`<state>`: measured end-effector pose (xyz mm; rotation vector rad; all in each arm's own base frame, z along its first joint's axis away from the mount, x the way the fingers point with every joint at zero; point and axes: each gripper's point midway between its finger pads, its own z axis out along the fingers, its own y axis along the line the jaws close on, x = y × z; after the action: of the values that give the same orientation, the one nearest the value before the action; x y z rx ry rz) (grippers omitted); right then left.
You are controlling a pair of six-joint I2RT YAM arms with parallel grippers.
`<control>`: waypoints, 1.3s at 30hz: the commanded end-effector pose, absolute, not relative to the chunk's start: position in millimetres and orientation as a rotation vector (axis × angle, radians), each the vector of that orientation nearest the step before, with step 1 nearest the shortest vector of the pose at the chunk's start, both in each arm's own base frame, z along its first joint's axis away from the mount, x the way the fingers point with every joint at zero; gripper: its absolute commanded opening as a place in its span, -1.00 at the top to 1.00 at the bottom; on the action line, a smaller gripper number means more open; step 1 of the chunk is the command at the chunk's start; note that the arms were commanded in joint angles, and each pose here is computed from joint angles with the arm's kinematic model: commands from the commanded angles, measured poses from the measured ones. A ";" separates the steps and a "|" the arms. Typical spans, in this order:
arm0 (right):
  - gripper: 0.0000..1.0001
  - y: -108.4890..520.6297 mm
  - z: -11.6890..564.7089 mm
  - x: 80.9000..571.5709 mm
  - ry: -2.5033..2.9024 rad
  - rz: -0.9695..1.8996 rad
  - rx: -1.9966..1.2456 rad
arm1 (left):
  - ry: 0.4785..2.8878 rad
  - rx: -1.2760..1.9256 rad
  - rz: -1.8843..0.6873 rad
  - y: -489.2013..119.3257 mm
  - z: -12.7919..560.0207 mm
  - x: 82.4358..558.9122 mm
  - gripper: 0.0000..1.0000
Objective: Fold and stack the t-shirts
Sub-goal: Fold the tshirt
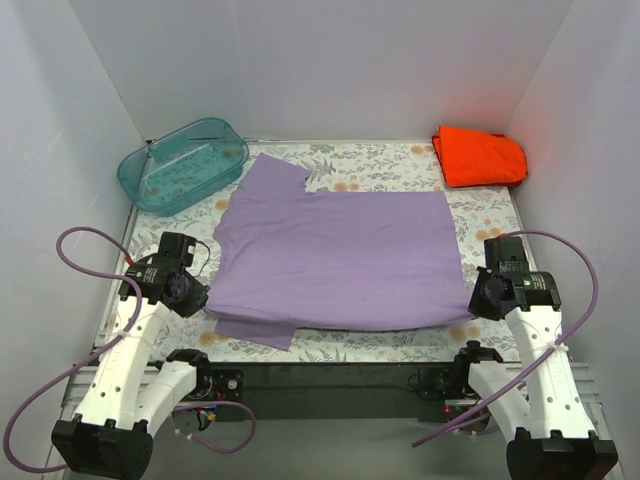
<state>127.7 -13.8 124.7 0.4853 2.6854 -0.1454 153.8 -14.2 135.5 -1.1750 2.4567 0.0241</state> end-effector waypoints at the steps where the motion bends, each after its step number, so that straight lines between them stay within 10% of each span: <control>1: 0.97 -20.7 139.8 133.6 2.648 -0.198 0.452 | 2.454 -1.192 0.039 -12.1 141.7 147.0 1.00; 39: 0.97 -27.9 109.0 294.5 2.718 -0.302 0.379 | 2.550 -0.813 0.342 1.6 101.3 303.0 1.00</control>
<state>270.5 -17.6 101.1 0.3722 2.7897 -0.2556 280.5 -5.8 86.6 -0.8502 2.6371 0.3172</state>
